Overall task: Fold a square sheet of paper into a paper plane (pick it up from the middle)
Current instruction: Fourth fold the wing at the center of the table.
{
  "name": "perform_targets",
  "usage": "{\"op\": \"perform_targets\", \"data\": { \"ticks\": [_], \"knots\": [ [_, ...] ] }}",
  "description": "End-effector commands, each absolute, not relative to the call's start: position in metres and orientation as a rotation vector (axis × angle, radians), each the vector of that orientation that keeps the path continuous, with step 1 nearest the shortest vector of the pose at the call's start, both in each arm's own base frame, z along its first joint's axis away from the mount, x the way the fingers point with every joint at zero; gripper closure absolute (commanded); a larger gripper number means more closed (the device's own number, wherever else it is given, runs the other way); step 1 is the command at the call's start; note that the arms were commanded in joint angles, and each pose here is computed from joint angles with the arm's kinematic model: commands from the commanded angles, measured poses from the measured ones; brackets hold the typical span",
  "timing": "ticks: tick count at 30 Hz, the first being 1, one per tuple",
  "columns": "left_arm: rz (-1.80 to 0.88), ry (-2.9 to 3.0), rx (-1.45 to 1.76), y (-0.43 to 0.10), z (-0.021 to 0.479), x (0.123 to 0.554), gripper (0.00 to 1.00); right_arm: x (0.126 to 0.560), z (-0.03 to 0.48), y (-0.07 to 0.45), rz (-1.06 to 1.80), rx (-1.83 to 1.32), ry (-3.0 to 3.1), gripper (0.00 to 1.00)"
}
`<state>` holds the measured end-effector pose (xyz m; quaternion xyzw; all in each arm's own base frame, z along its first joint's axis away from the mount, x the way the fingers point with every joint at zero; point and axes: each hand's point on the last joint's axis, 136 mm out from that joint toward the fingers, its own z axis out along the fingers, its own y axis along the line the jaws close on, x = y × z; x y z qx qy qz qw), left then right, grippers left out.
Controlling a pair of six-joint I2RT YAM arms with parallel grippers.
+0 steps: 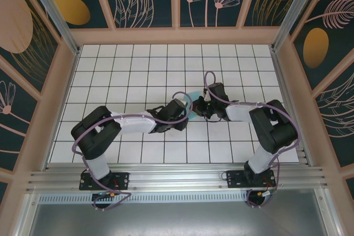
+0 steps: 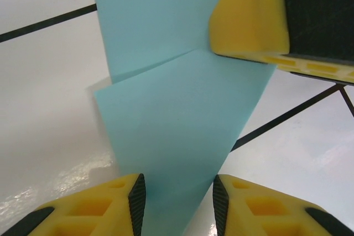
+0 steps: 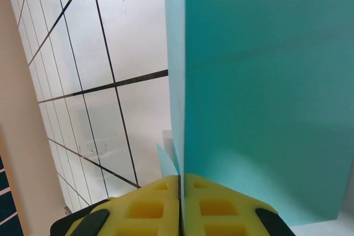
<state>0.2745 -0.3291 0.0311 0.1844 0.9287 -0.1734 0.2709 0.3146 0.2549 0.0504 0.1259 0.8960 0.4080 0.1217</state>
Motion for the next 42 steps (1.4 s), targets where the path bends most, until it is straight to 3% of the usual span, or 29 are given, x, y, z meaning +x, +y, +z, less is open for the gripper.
{"op": "perform_targets", "data": {
  "ticks": [1, 18, 31, 42],
  "knots": [
    [-0.438, 2.474, 0.508, -0.332, 0.032, 0.280, 0.60, 0.317, 0.055, 0.259, 1.192, 0.358, 2.625, 0.90],
    [-0.373, 2.441, 0.513, -0.328, 0.033, 0.284, 0.65, 0.316, 0.054, 0.261, 1.186, 0.345, 2.659, 0.89],
    [-0.348, 2.430, 0.534, -0.326, 0.034, 0.284, 0.77, 0.317, 0.052, 0.259, 1.152, 0.330, 2.679, 0.86],
    [-0.345, 2.445, 0.534, -0.325, 0.028, 0.282, 0.94, 0.315, 0.051, 0.252, 1.089, 0.304, 2.693, 0.81]
  ]
}}
